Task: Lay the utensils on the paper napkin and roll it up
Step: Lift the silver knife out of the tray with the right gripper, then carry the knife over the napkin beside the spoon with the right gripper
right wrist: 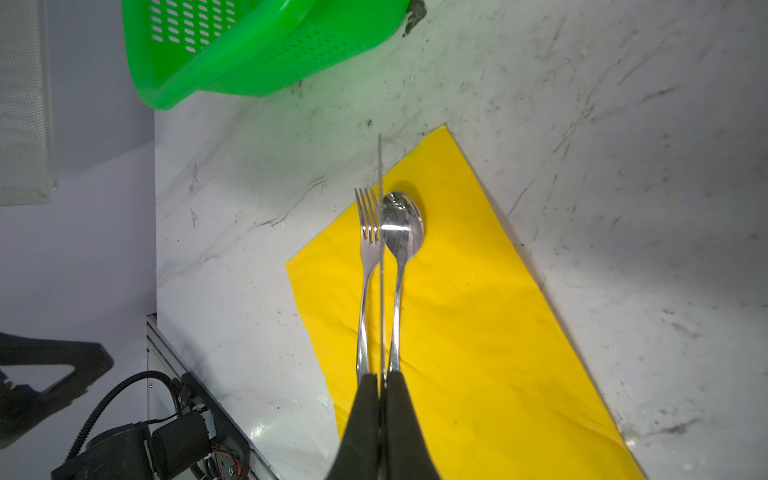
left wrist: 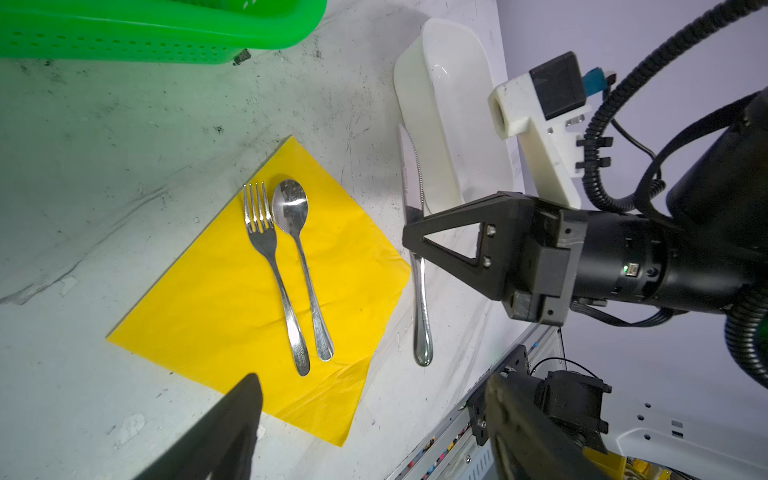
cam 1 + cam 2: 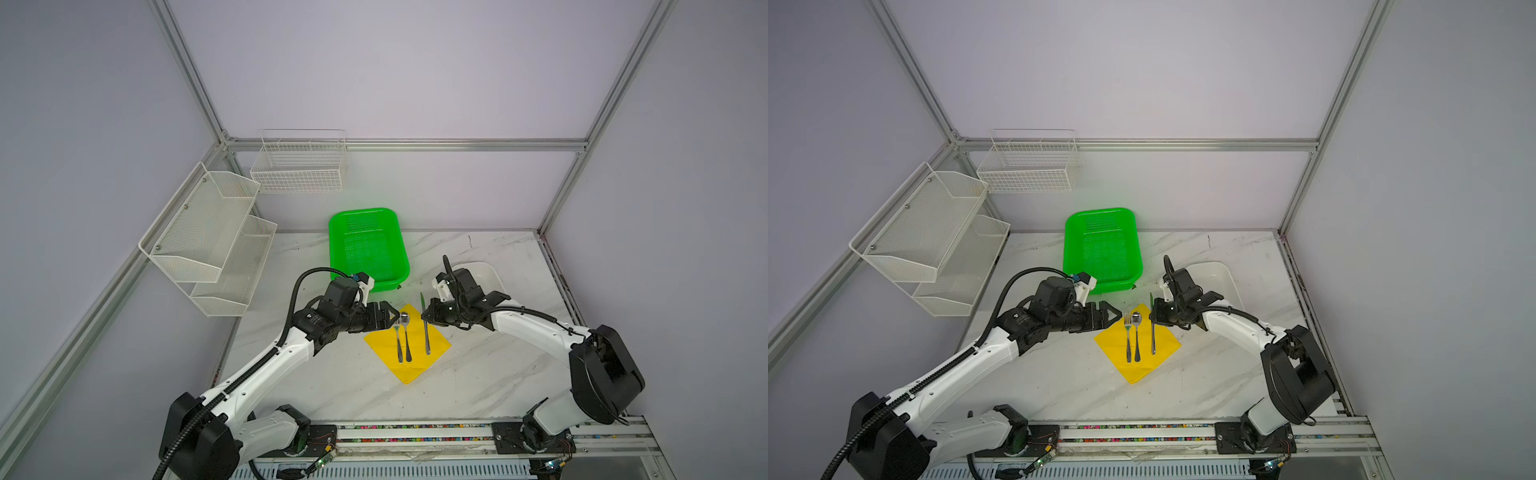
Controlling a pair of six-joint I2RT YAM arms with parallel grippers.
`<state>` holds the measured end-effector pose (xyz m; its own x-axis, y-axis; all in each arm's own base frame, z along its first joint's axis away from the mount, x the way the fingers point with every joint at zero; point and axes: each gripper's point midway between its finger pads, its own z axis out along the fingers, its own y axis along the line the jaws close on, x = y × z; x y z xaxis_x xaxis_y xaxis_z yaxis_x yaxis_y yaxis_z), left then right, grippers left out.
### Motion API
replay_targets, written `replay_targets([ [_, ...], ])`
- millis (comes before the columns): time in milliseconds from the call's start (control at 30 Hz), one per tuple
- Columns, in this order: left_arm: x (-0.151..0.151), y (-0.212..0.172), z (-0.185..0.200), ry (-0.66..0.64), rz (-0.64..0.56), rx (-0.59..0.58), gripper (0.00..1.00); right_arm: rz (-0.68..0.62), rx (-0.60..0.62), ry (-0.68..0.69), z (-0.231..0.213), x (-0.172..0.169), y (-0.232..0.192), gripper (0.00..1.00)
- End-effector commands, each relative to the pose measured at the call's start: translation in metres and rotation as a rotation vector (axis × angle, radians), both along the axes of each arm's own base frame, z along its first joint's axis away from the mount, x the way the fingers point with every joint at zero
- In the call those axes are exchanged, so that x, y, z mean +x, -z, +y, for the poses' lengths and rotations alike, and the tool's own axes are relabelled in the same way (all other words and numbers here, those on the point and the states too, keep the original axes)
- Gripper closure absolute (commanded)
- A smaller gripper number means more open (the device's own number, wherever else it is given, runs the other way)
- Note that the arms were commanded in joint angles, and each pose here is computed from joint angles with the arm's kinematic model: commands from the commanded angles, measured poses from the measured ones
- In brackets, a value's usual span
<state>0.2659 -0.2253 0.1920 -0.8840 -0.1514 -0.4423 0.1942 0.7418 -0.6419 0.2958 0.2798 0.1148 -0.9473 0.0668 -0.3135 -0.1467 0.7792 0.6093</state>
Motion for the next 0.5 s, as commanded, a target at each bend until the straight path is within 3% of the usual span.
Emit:
replay_targets([
  [0,-0.005,0.003,-0.004,0.036,0.003,-0.018,0.16,-0.002,0.027,0.033,0.014,0.007,0.005,1.0],
  [467,-0.003,0.008,-0.005,0.076,0.012,0.036,0.15,0.06,-0.028,0.055,0.029,0.02,0.054,1.0],
])
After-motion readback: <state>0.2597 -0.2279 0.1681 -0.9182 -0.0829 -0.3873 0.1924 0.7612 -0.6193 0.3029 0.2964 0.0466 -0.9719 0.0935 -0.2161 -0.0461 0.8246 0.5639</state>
